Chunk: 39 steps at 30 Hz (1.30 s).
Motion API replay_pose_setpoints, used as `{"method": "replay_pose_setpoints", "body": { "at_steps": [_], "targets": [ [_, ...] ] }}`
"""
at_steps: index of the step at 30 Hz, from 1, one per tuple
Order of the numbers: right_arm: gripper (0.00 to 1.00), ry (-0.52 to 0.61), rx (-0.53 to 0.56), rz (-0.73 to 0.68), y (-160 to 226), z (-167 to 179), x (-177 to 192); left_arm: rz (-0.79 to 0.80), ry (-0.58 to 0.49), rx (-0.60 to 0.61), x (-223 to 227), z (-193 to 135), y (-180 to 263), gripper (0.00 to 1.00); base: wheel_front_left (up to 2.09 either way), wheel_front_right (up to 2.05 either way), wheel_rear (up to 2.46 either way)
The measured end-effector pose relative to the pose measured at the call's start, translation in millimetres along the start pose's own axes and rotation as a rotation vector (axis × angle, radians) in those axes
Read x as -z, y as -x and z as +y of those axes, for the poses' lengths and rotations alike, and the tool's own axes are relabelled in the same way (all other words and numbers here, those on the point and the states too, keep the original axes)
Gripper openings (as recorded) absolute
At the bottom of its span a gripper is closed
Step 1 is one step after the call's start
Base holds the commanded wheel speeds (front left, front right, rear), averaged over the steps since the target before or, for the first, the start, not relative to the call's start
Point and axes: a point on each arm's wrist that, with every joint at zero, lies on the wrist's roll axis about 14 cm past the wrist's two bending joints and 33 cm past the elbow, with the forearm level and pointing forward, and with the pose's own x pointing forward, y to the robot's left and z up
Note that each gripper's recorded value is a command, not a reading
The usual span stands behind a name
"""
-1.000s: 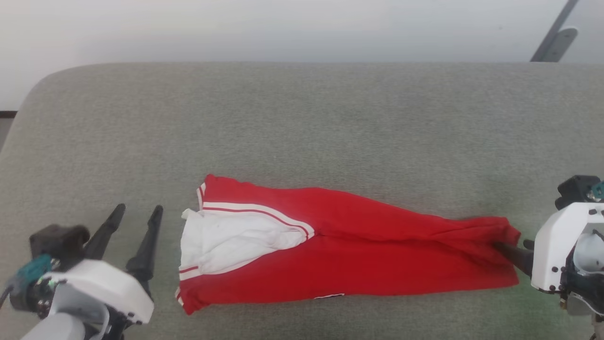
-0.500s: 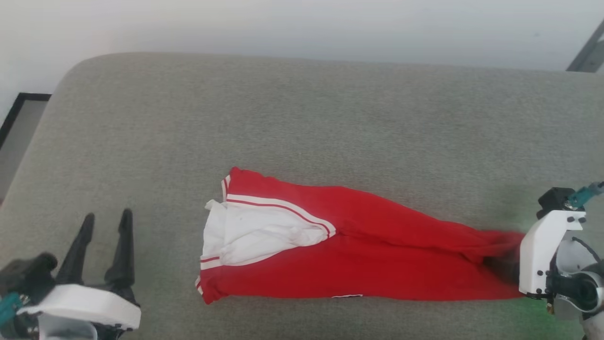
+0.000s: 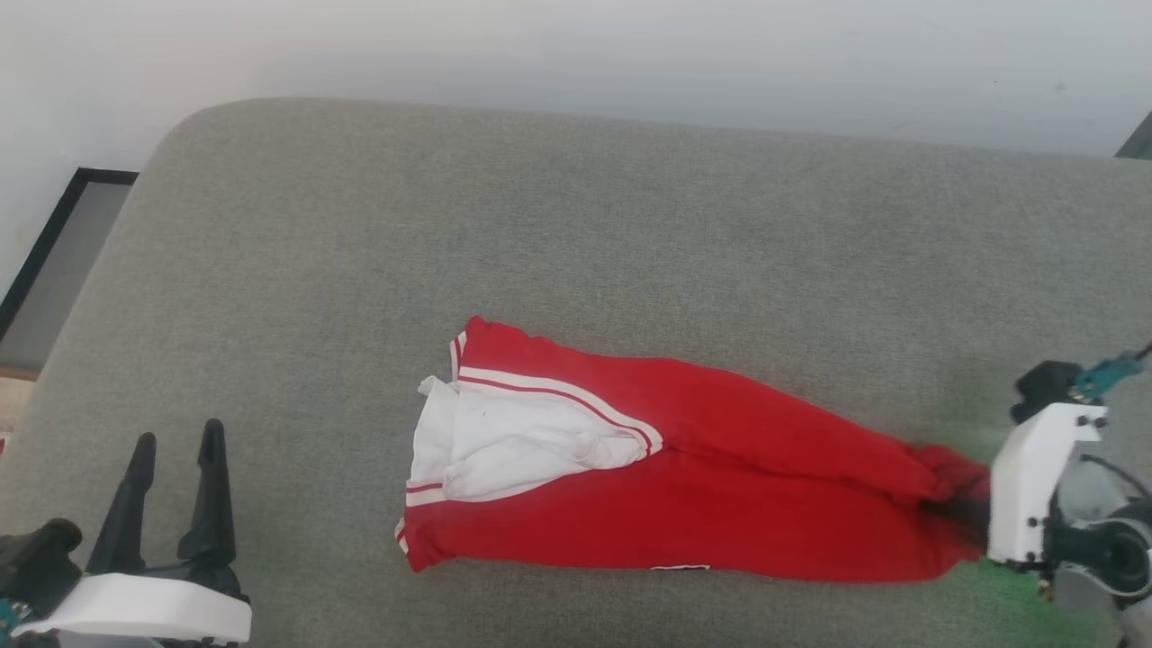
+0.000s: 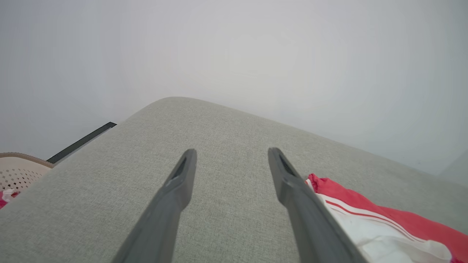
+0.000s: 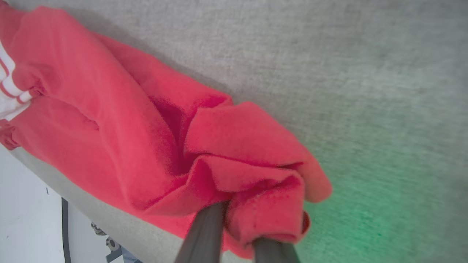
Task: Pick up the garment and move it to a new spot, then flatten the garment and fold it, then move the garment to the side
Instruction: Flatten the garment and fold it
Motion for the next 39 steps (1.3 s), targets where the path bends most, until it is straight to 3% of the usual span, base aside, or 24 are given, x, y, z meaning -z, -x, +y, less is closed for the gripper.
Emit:
{"method": "replay_pose_setpoints", "body": {
  "at_steps": [9,18,22,28,39],
  "targets": [
    [0.0,-0.089,0.12,-0.117,37,-57,-20,-0.002,0.016,0.022,6,-7,-4,1.0,0.0,0.0,0.0],
    [0.0,-0.203,0.333,-0.226,90,-138,-32,0.022,0.034,0.084,20,-29,-21,1.0,0.0,0.0,0.0],
    [0.0,-0.222,0.377,-0.241,99,-152,-34,0.027,0.035,0.103,23,-35,-28,1.0,0.0,0.0,0.0],
    [0.0,-0.182,0.313,-0.251,96,-130,-43,0.03,0.041,0.12,26,-41,-32,1.0,0.0,0.0,0.0],
    [0.0,0.001,0.011,-0.251,68,-17,-51,0.013,0.045,0.119,20,-39,-25,1.0,0.0,0.0,0.0]
  ]
}}
